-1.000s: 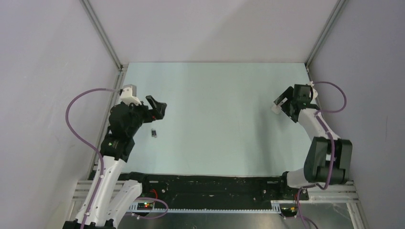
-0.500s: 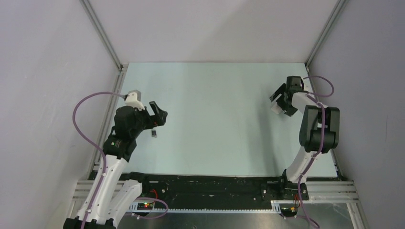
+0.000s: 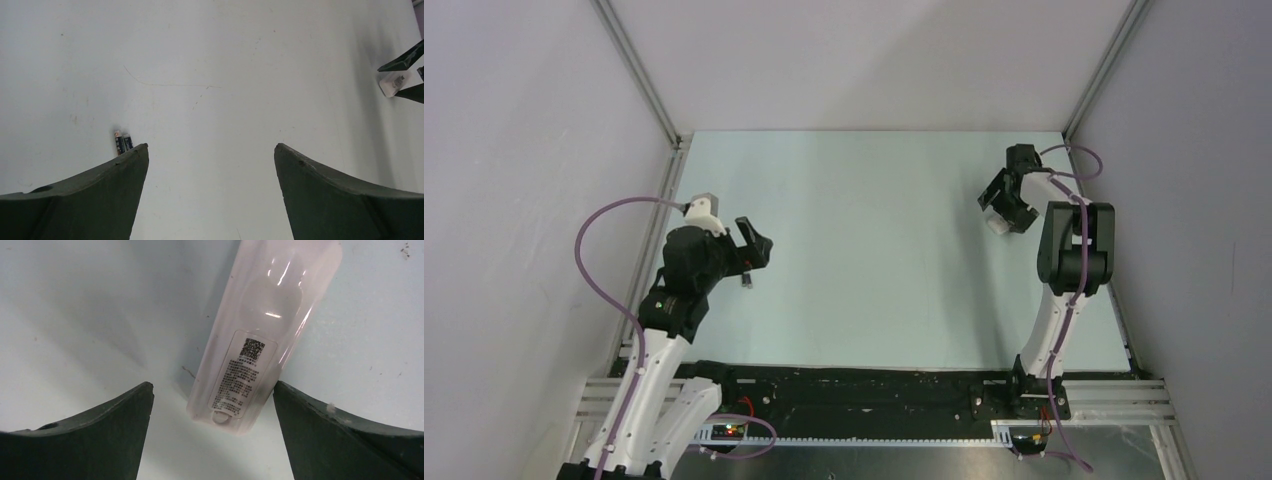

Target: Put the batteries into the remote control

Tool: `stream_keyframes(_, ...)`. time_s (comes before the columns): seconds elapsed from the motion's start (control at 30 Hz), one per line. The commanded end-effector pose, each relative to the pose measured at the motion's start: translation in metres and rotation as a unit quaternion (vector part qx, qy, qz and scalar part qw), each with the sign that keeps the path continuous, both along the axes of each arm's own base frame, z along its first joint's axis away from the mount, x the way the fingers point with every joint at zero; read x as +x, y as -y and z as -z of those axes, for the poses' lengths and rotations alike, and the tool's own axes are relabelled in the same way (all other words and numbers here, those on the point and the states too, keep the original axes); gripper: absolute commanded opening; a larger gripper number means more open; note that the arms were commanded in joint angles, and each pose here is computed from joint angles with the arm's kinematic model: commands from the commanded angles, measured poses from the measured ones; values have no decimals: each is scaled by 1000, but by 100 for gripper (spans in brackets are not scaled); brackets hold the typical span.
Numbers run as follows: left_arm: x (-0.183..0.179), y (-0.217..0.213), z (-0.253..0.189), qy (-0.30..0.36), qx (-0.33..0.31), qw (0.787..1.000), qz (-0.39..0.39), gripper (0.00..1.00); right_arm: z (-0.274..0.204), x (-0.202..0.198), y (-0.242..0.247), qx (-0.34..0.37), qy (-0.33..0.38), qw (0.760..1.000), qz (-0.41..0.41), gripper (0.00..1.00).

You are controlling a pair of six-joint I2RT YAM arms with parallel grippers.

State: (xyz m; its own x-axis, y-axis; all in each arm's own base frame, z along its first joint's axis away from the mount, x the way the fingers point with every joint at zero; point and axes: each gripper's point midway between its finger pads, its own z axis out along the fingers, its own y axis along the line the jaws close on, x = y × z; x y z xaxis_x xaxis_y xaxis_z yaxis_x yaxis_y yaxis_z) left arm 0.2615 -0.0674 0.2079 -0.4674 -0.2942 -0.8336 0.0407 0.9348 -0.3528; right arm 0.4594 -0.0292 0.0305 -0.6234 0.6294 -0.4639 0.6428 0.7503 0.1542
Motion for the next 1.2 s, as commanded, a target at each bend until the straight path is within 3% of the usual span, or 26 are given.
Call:
stream_keyframes(0.0, -1, 1, -4, 8, 4, 1000, 9, 98, 5, -7, 5, -16, -40, 999, 1, 93)
stream_keyframes(0.17, 0, 4, -2, -1, -5, 1000, 19, 98, 11, -10, 7, -17, -67, 998, 6, 89)
stream_keyframes(0.47, 2, 4, 2, -15, -26, 999, 25, 98, 14, -15, 5, -10, -70, 997, 11, 74)
stream_keyframes(0.7, 3, 1, 3, -19, -36, 999, 19, 98, 8, -19, 5, -13, -64, 998, 5, 50)
stream_keyframes(0.8, 3, -1, 5, -24, -40, 999, 10, 98, -6, -24, -1, -17, -47, 999, -10, 41)
stream_keyframes(0.9, 4, -3, 6, -29, -52, 998, -10, 98, -25, -27, -12, -15, -15, 999, -28, 38)
stream_keyframes(1.07, 6, -8, 2, -28, -71, 996, -41, 98, -76, -49, -67, -17, 61, 992, -113, 32)
stream_keyframes(1.17, 7, -16, 1, -24, -68, 995, -68, 98, -107, -73, -117, -9, 114, 973, -200, 30)
